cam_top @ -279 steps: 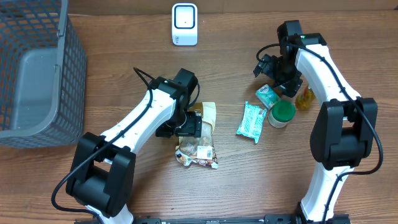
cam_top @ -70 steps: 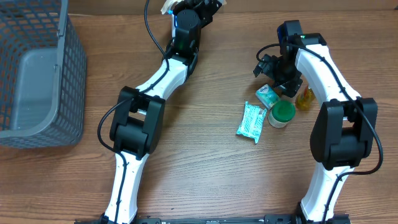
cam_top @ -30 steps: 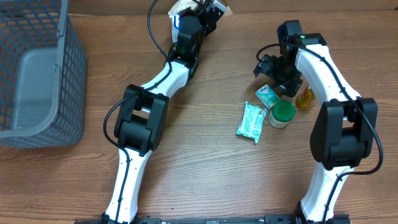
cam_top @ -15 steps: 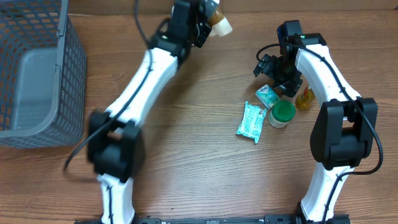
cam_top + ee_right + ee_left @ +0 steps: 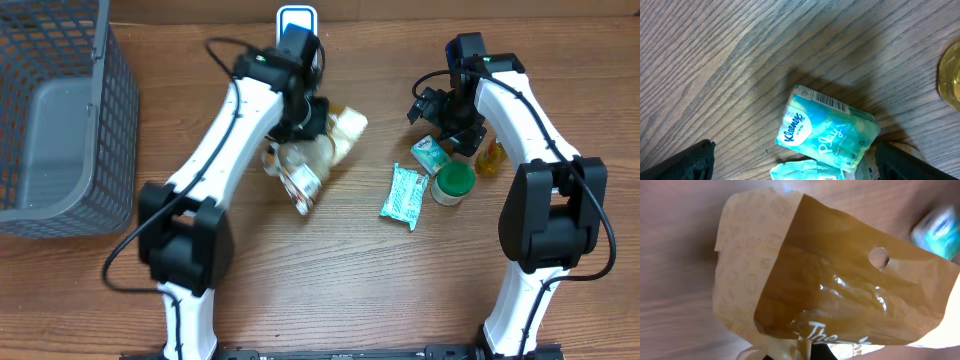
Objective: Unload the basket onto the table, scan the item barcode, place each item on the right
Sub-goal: 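Bring the PanTree pouch back to center and release it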
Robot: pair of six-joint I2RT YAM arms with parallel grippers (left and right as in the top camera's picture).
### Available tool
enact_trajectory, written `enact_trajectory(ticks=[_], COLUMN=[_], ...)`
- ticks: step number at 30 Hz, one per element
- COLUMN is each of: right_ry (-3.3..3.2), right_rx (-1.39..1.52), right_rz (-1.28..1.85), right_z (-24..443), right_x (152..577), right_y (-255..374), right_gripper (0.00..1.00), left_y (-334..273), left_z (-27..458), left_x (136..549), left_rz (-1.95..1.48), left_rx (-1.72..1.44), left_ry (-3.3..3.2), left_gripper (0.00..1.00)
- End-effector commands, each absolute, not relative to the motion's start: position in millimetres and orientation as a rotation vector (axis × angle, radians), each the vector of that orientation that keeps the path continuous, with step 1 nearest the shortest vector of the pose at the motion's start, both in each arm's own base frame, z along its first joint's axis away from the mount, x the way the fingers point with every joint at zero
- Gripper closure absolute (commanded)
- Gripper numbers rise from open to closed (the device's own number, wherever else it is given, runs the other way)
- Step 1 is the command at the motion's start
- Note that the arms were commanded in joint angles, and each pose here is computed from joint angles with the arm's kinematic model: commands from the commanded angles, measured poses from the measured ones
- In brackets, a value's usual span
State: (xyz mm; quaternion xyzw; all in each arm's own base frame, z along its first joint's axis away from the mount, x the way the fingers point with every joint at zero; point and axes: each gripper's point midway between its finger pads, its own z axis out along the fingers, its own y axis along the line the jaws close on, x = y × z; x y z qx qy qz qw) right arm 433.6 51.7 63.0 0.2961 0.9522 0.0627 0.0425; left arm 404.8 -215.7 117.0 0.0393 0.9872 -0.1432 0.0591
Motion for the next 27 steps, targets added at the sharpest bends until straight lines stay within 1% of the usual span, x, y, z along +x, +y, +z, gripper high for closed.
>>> enact_trajectory(ticks=[1, 7, 18, 27], right_ry=[2.867, 2.867, 2.867, 2.867], right_rx=[0.887, 0.887, 0.887, 0.887], right_rz=[0.219, 0.219, 0.219, 0.219], right_z=[79.9, 79.9, 79.9, 79.9], right_x=[442.5, 442.5, 442.5, 442.5], right_y=[50.9, 50.9, 50.9, 50.9], right_gripper=[0.00, 0.00, 0.00, 0.00], left_y=[-250.9, -264.4, -264.6, -287.1], left_z=[95.7, 75.4, 64.5, 64.1], left_x=[375.6, 366.1, 362.6, 344.0], left_rz=[-0.689, -0.817, -0.717, -0.701], left_rx=[0.095, 0.064, -0.038, 0.059], left_ry=[3.125, 3.202, 3.242, 3.262], left_gripper=[0.96, 0.96, 0.96, 0.96])
